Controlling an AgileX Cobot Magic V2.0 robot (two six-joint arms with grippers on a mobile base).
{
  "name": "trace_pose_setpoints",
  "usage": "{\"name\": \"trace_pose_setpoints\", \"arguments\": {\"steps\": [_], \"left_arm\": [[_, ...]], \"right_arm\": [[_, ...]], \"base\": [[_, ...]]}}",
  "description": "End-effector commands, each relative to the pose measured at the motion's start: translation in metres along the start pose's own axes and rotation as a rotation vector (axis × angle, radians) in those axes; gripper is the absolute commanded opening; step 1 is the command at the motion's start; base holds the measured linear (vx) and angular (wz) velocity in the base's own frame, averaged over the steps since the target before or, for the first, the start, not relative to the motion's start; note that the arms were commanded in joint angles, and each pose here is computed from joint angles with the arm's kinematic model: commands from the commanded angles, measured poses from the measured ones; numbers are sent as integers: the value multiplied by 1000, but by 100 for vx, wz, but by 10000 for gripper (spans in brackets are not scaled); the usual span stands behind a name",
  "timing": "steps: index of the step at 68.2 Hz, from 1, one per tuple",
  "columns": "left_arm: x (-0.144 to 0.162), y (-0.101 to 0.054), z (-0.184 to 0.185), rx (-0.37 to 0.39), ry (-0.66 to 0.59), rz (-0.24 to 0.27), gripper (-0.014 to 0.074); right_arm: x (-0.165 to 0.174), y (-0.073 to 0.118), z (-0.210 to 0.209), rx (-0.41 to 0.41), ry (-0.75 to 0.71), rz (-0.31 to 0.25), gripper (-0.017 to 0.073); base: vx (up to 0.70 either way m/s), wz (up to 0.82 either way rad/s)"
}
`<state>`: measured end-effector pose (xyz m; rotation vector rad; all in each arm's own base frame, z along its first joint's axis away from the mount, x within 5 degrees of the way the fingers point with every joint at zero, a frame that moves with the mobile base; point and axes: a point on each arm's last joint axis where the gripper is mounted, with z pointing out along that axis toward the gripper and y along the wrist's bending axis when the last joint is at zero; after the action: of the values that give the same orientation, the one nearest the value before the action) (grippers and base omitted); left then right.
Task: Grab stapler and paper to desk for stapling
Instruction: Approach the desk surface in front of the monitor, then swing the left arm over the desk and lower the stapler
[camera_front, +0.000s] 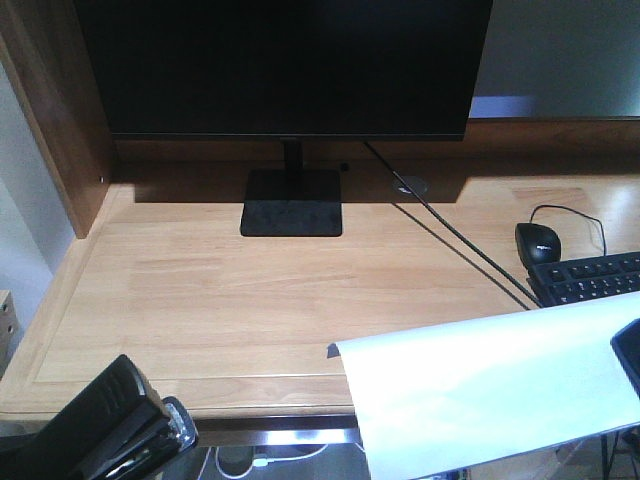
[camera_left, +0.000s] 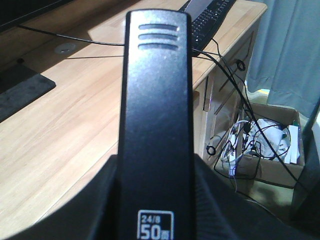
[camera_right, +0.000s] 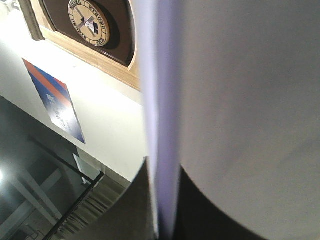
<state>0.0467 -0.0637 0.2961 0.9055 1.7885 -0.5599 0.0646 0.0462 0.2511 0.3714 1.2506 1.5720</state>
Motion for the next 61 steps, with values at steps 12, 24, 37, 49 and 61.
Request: {"name": "trace_pose_setpoints", "arguments": {"steps": [12,24,37,49,61], "left_arm": [[-31,19,-8,-181,-269,-177,-6],[-48,35,8,-211,-152,-146,-6],[-77,58,37,-163,60,-94,-6],[-95,85,74,-150,184,-49,-6],[-98,106,114,-93,287,17,-6]], "right_arm": [[-4,13,4,-88,-17,-16,-2],[-4,13,4,-88,-17,-16,-2],[-4,13,4,-88,-17,-16,-2],[-4,13,4,-87,-17,-16,-2],[-4,13,4,-87,-17,-16,-2]], "base": [[0,0],[0,0],[0,0],[0,0],[0,0]]}}
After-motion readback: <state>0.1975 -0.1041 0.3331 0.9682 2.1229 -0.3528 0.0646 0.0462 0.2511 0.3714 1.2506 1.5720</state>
